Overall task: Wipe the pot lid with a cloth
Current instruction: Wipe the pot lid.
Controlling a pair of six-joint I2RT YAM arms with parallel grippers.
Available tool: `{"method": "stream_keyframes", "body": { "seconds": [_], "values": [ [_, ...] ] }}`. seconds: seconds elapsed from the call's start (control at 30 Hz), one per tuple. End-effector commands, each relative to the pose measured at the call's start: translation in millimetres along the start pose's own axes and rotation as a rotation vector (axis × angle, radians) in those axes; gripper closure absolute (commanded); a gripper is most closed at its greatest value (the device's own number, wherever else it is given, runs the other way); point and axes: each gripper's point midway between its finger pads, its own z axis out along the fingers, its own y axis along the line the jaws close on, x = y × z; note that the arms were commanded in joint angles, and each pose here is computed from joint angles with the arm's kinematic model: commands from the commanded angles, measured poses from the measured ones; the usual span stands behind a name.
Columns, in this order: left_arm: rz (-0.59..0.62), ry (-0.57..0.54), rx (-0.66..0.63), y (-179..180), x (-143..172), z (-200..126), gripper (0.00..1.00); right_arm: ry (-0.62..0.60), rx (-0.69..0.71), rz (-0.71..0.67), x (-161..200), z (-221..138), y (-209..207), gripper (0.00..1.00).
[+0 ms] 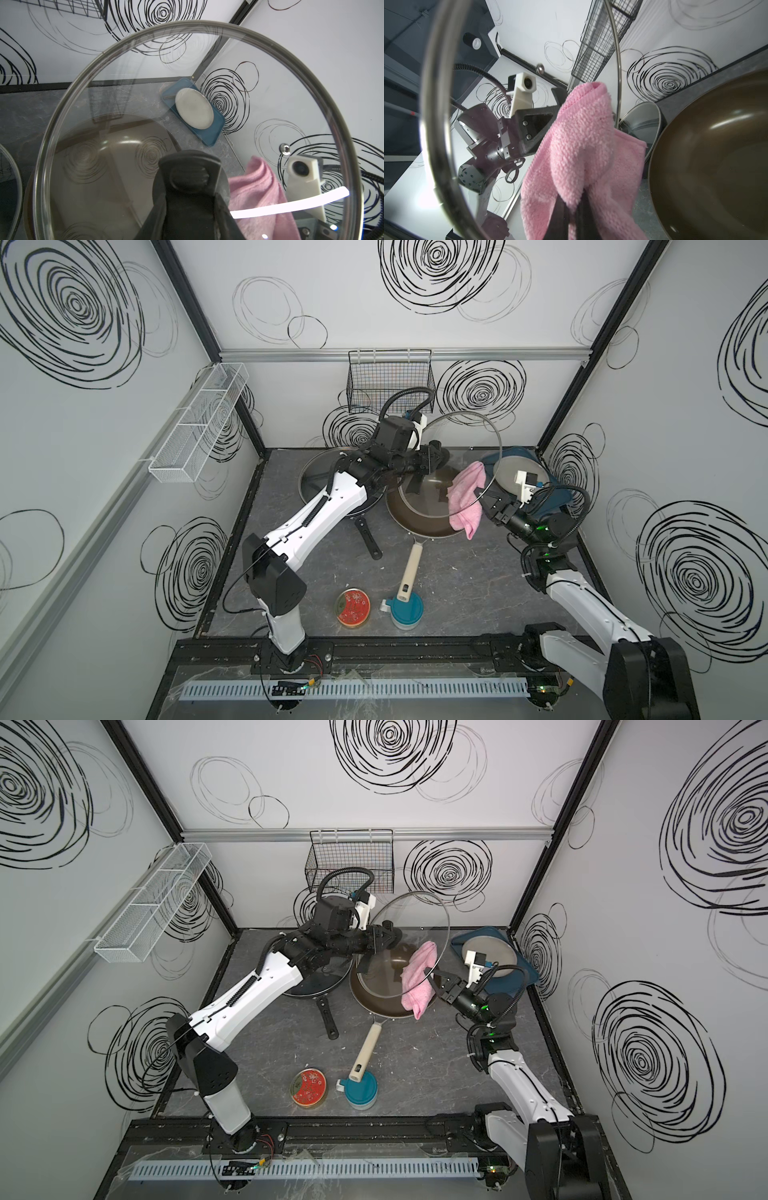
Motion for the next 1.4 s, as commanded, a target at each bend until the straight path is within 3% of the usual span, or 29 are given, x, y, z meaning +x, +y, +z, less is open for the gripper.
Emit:
{"method": "stream_keyframes", "body": {
  "seconds": [0.0, 0.5, 0.8, 1.17, 1.37],
  "values": [
    [0.065, -0.246, 0.183, -58.7, -62.7, -51.9, 1.0, -0.005, 0.006, 0.028, -11.2, -7.6, 2.5, 1.0],
    [0.096, -0.17, 0.234, -83.9, -36.6, -49.9, 1.0, -0.081, -0.147, -0.026, -84.5, 31.1, 15.3, 1.0],
    [0.102, -0.146, 0.293, -109.5, -28.8, -45.0, 1.0, -0.058, -0.199, -0.027, -97.9, 71.8, 9.0, 1.0],
    [0.097, -0.171, 0.344, -128.4, -37.0, -51.5, 1.0, 0.028, -0.259, 0.065, -66.0, 127.9, -19.6, 1.0],
    [0.094, -0.209, 0.32, -123.3, -47.5, -49.8, 1.0, 0.059, -0.277, 0.142, -34.3, 131.1, -30.9, 1.0]
  ]
}}
